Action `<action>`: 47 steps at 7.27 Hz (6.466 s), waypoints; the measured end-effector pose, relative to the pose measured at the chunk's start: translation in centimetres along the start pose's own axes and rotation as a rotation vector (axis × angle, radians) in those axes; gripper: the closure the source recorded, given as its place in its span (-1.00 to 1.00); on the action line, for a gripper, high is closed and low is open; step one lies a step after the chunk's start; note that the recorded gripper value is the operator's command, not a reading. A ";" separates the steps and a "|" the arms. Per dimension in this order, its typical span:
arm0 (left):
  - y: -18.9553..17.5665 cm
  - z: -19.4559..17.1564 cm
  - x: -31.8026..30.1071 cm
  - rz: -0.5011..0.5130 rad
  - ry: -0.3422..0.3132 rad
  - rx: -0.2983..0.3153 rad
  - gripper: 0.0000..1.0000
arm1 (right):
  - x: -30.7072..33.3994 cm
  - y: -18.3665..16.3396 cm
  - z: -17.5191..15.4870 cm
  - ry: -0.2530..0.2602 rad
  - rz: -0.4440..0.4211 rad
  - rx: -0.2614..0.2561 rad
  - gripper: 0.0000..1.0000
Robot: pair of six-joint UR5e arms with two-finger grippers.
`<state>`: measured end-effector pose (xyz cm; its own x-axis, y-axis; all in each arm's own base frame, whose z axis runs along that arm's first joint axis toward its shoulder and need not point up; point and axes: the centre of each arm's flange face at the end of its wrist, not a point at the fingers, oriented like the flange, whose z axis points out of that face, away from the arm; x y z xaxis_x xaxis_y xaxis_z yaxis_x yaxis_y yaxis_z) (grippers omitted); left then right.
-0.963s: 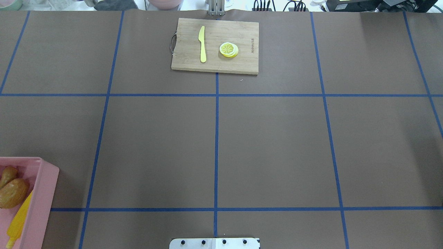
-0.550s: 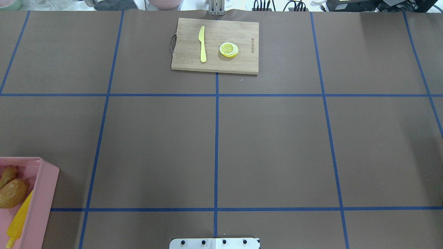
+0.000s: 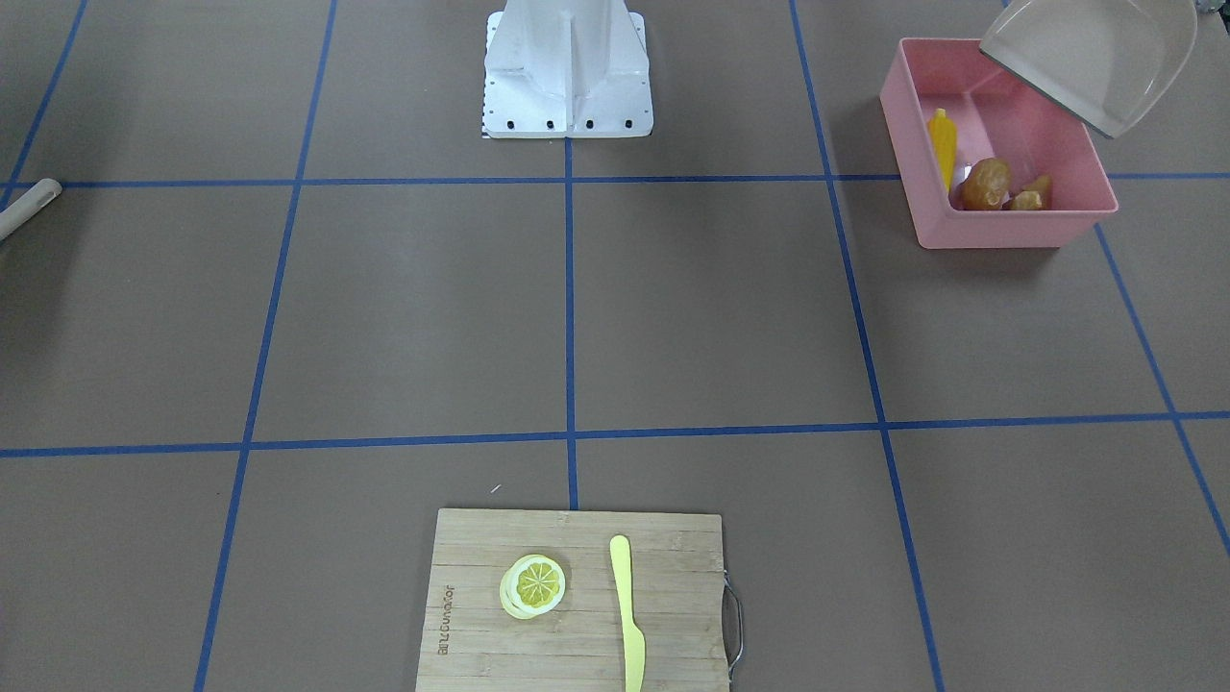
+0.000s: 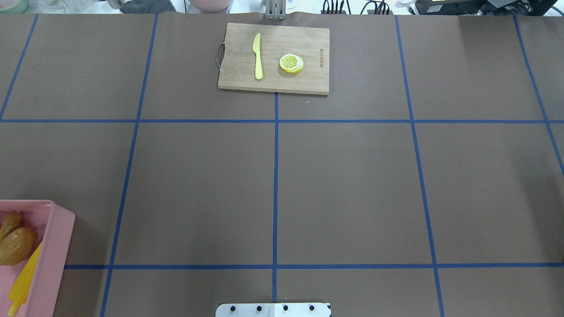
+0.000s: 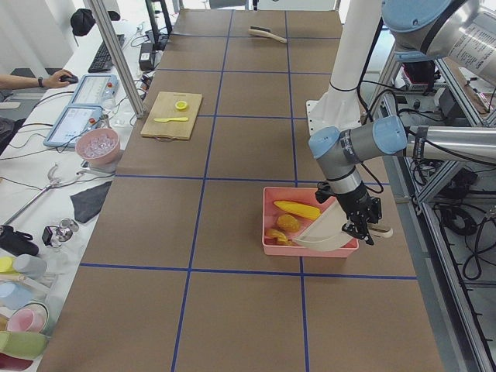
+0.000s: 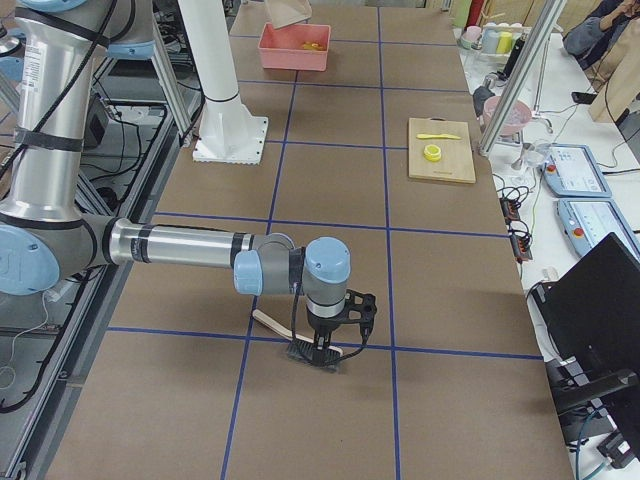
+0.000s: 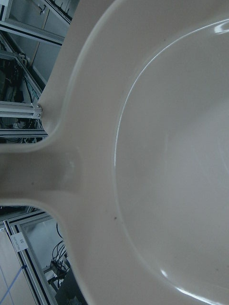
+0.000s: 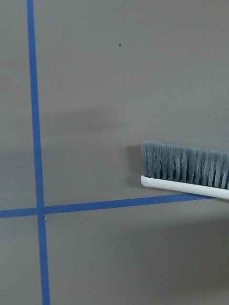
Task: Sweep and dump trash into bin
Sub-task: 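Hold the emptied dustpan tilted over the pink bin with the left gripper, then lift the white dustpan up and away from the pink bin with the left gripper, then lower the white dustpan onto the table with the left gripper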
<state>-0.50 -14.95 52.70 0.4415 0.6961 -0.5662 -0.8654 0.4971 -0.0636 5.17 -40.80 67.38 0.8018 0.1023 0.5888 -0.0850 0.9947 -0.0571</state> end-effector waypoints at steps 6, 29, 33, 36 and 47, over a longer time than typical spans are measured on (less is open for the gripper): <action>1.3 -1.8 1.7 -0.038 0.019 -0.056 1.00 | 0.1 0.0 0.1 0.005 0.001 -0.001 -1.00; -19.4 -27.2 -16.6 -0.522 -0.027 0.563 1.00 | 0.3 0.0 0.5 -0.002 0.007 -0.010 -1.00; -27.8 -29.2 -8.9 -0.211 -0.083 0.507 1.00 | 0.3 0.0 0.5 -0.001 0.007 -0.010 -1.00; -30.3 -30.7 -5.7 0.111 -0.203 0.594 1.00 | 0.4 0.0 0.5 -0.001 0.008 -0.011 -1.00; -43.4 -20.3 14.2 0.662 -0.323 0.501 1.00 | 0.5 0.0 0.6 0.003 0.009 -0.012 -1.00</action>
<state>38.56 -37.16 30.68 -0.0014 0.9954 -0.0957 -0.7950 0.0569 0.6039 5.18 -40.71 68.17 0.8025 0.1116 0.5861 -0.0851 0.9937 -0.0727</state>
